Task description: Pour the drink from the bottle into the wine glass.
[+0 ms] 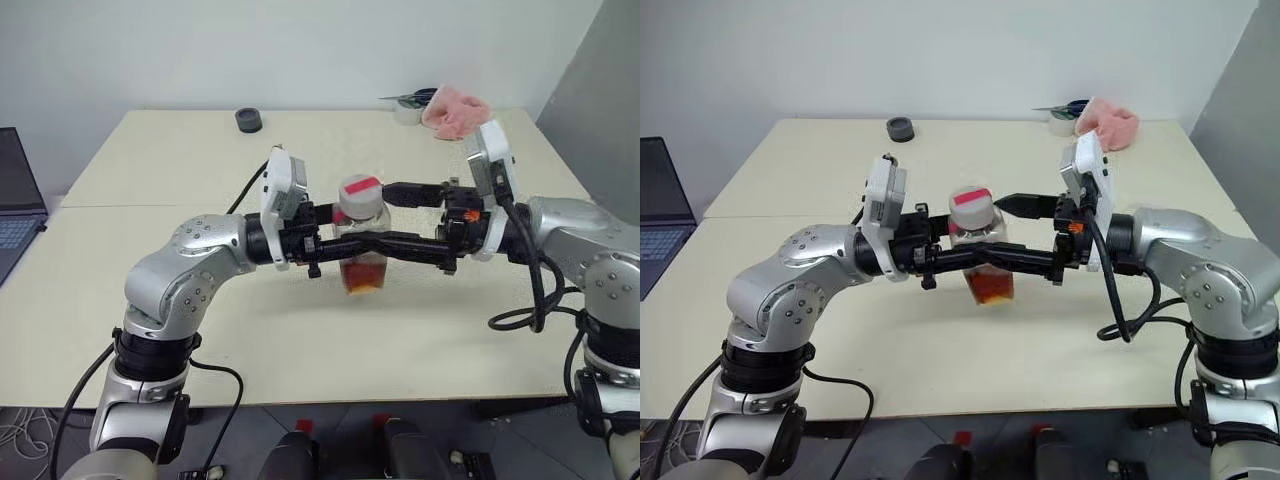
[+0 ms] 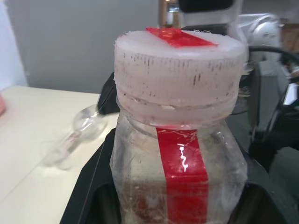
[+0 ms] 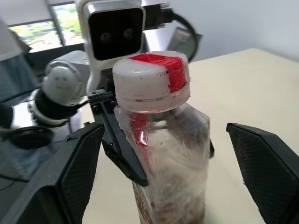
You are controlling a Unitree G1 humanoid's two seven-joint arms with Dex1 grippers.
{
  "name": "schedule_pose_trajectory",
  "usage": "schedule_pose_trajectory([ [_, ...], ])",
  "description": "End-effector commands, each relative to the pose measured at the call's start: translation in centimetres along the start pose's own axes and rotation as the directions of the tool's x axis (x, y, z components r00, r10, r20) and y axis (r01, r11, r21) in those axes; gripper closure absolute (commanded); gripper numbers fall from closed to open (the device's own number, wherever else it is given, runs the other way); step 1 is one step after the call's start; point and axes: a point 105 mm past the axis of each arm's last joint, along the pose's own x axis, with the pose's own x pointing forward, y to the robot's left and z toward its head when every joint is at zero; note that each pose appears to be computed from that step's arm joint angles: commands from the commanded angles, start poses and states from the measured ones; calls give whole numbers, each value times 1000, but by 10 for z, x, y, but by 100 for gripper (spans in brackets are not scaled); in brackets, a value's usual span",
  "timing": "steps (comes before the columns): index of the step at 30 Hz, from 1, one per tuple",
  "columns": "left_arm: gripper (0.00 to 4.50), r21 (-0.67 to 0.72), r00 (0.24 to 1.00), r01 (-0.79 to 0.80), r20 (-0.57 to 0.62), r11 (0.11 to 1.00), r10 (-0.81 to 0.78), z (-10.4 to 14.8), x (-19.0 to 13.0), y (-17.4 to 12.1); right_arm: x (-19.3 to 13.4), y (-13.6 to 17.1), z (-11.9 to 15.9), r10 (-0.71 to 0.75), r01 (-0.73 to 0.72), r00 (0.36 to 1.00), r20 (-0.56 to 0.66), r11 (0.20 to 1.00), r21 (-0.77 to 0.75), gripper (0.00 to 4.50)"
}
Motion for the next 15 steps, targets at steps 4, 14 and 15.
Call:
schedule_pose_trajectory([
  [4,255,89,1000,-19,22,996,17,4,3,5,9,-2,13,-167,175,980,104,982,-74,4],
  [14,255,93,999,-14,38,996,11,4,10,7,21,4,24,-163,173,970,182,984,-42,4],
  [15,255,93,999,-13,40,996,9,4,11,6,22,5,25,-153,164,971,183,985,-46,4],
])
